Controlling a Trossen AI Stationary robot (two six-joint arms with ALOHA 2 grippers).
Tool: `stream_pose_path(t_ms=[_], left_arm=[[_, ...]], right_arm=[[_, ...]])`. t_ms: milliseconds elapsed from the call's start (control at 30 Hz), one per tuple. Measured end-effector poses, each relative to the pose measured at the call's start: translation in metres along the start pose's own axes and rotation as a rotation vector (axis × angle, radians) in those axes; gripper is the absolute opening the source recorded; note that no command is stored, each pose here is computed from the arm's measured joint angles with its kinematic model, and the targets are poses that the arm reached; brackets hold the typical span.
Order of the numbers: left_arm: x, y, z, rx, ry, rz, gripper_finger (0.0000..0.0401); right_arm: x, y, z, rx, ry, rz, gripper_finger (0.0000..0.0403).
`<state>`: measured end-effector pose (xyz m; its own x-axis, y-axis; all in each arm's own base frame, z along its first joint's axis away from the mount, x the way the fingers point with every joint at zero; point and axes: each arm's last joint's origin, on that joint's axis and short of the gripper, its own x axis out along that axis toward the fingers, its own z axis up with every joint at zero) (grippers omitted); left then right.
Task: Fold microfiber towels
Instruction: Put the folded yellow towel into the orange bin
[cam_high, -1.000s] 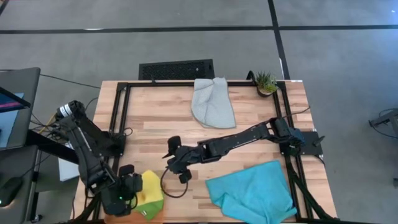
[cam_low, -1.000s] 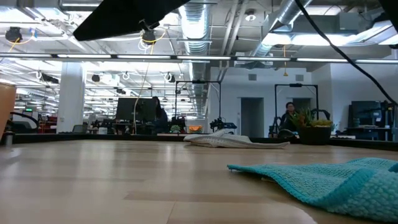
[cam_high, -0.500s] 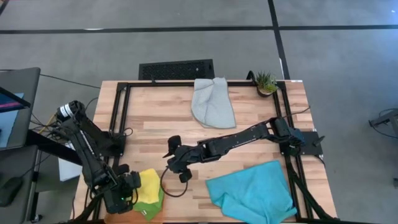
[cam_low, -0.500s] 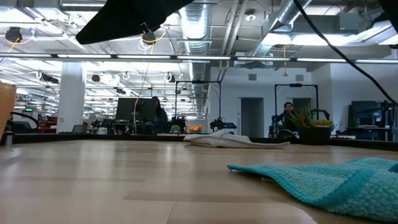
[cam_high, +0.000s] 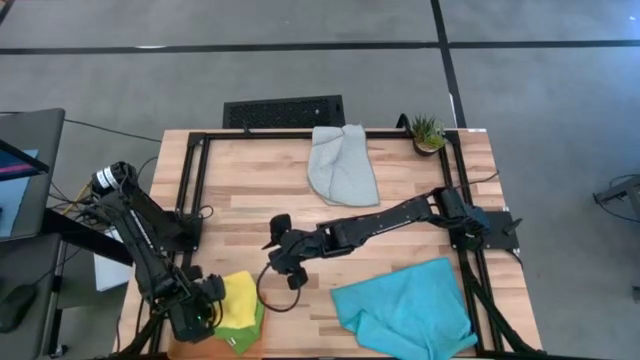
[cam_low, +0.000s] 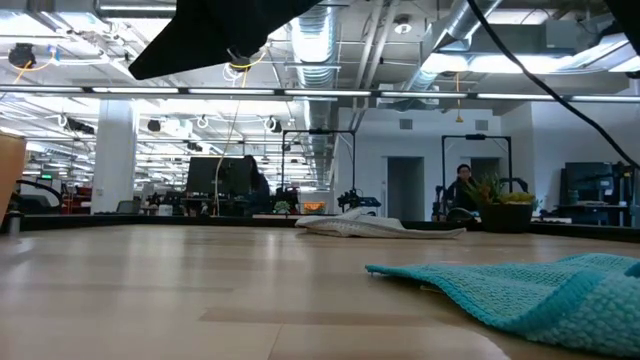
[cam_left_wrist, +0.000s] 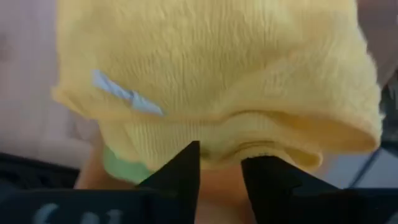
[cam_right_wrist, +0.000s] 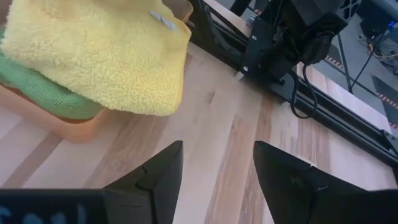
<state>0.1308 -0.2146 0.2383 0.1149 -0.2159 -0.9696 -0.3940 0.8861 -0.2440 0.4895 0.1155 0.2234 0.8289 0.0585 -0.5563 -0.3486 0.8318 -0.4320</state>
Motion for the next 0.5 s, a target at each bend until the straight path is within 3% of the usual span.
stream_pose_path(t_ms=[167,300,400,500], left_arm=[[0.0,-0.002,-0.006,-0.005,0.145,-0.027,0.0133],[-0.006,-0.005,-0.016,0.034,0.139,-0.029,0.0137],[-0.018,-0.002,-0.017,0.044,0.027,0.01,0.0137],[-0.026,0.007,-0.01,0.027,-0.218,0.08,0.0137]], right_arm=[[0.0,0.001,-0.001,0.005,0.011,0.006,0.0221],[0.0,-0.003,-0.002,0.019,0.006,-0.004,0.0221],[0.001,-0.007,-0.004,0.043,0.012,-0.008,0.0221],[0.002,-0.011,-0.006,0.055,0.016,-0.015,0.0221]])
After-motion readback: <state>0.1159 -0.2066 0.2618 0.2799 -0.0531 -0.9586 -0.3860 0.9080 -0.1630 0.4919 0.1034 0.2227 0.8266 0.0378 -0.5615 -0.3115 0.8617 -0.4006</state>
